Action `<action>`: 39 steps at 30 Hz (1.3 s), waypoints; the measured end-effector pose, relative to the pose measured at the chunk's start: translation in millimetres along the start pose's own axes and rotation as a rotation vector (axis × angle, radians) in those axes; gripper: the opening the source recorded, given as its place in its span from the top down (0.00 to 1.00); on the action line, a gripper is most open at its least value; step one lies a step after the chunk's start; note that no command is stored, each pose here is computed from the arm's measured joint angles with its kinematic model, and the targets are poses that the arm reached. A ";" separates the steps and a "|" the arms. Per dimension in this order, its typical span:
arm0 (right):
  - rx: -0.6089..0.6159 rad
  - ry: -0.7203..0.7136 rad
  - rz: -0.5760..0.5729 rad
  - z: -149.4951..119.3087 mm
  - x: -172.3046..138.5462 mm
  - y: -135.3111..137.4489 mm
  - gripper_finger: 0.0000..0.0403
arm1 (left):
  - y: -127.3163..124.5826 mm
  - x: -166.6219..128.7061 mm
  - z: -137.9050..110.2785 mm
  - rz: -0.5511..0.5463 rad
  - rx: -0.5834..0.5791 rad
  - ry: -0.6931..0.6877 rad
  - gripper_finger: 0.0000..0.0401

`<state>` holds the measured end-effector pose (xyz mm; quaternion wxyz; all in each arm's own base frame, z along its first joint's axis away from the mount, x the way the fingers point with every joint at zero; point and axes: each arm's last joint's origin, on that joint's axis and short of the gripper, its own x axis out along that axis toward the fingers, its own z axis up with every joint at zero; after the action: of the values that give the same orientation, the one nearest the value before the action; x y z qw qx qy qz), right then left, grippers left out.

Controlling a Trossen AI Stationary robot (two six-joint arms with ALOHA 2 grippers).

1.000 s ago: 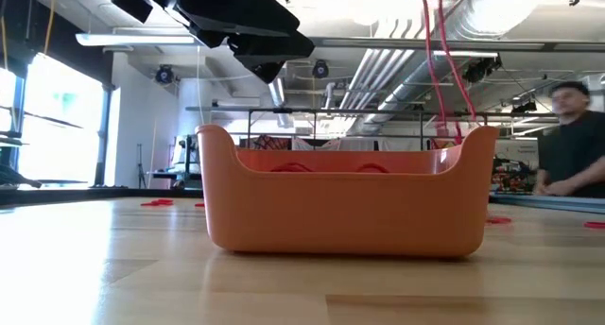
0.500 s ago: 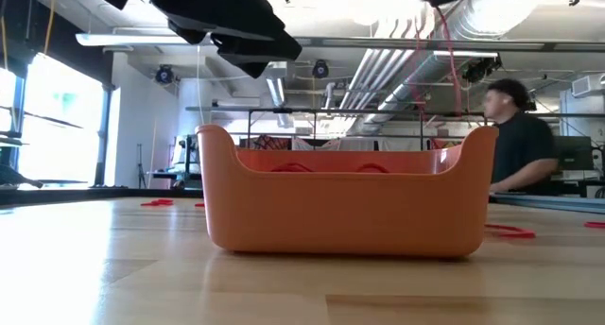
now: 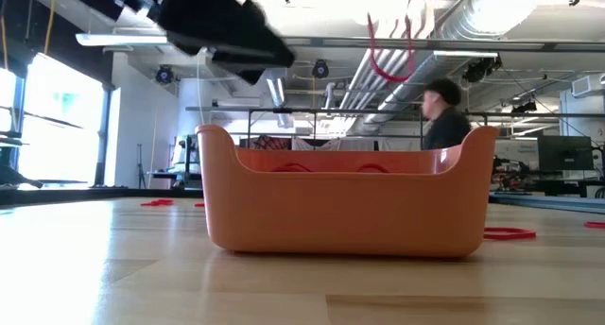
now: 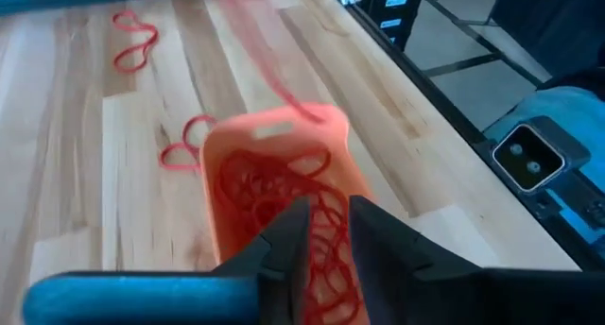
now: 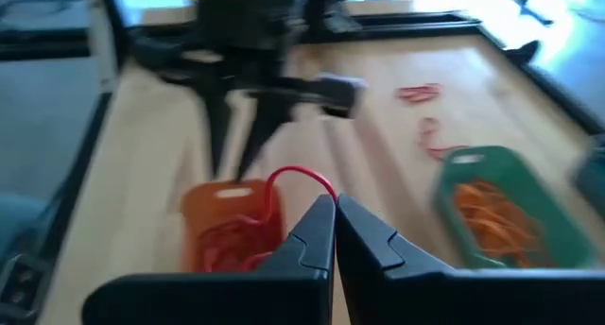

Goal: Sort rubber bands into baskets
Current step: Put the red rubber band into the orange bin

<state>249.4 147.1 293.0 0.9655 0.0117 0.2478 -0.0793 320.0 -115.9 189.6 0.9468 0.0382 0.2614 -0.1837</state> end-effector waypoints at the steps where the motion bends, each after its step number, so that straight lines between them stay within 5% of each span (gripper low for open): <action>1: -0.005 0.001 0.021 -0.4 4.6 2.8 1.00 | 1.2 -1.3 -4.3 0.002 -0.014 -0.003 0.84; 18: -0.023 0.123 0.213 -17.0 70.1 11.2 1.00 | 5.7 -41.6 -24.4 0.129 -0.056 -0.175 0.89; 39: 0.019 0.161 0.338 -19.3 93.7 9.2 0.96 | 38.2 -49.3 -46.7 0.393 -0.258 -0.011 0.89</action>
<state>322.7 143.5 230.9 0.9420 0.0684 0.3181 0.0828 272.3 -56.3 173.6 0.9628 -0.0341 0.2651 0.0391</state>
